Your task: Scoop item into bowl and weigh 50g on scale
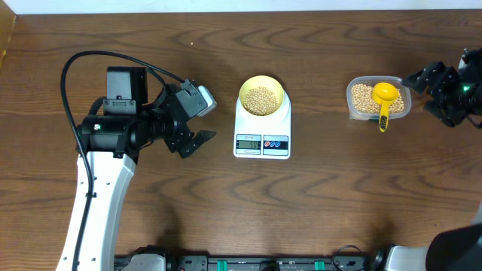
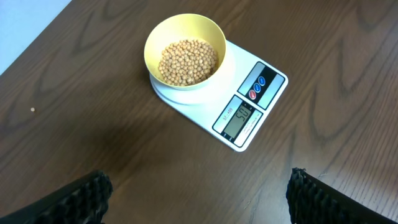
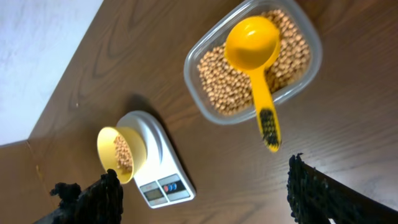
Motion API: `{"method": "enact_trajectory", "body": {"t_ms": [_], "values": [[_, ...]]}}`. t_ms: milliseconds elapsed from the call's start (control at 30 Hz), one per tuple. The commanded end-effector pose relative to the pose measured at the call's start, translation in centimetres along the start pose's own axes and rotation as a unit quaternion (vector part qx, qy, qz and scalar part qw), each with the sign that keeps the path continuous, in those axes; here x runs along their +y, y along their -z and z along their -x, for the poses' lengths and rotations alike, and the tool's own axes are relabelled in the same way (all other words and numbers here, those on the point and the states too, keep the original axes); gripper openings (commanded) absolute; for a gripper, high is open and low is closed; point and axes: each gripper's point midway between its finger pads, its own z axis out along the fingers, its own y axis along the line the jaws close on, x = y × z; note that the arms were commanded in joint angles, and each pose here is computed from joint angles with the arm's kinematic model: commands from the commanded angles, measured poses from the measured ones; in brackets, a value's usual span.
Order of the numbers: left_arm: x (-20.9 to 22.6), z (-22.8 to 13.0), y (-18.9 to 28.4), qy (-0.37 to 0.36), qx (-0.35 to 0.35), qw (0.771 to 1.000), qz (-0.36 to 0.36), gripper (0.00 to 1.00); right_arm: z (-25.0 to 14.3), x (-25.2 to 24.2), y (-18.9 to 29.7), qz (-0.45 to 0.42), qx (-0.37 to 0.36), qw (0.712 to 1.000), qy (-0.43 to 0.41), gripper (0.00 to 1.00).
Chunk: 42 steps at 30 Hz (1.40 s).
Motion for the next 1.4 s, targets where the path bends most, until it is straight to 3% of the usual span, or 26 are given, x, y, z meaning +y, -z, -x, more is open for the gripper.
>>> {"method": "enact_trajectory", "body": {"t_ms": [0, 167, 400, 667, 1067, 1267, 1367], "values": [[-0.1, -0.3, -0.3, 0.011, 0.000, 1.000, -0.008, 0.92, -2.0, 1.1, 1.0, -0.002, 0.011, 1.000, 0.020, 0.83], [-0.1, -0.3, -0.3, 0.011, 0.000, 1.000, -0.008, 0.92, -4.2, 0.5, 1.7, -0.040, 0.034, 0.998, 0.030, 0.84], [-0.1, -0.3, -0.3, 0.011, 0.000, 1.000, -0.008, 0.92, -4.3, 1.0, 2.6, -0.038, 0.016, 0.998, 0.044, 0.87], [-0.1, -0.3, -0.3, 0.011, 0.000, 1.000, -0.008, 0.92, -4.4, 2.0, 4.5, -0.025, -0.017, 0.998, 0.064, 0.99], [-0.1, -0.3, -0.3, 0.011, 0.000, 1.000, -0.008, 0.92, -3.2, 5.1, 9.6, 0.014, -0.139, 0.983, 0.122, 0.99], [-0.1, -0.3, -0.3, 0.011, 0.000, 1.000, -0.008, 0.92, -4.4, 6.3, 11.6, 0.045, -0.157, 0.981, 0.107, 0.99], [-0.1, -0.3, -0.3, 0.011, 0.000, 1.000, -0.008, 0.92, -4.5, 6.5, 12.2, 0.042, -0.168, 0.974, 0.145, 0.99]]}}
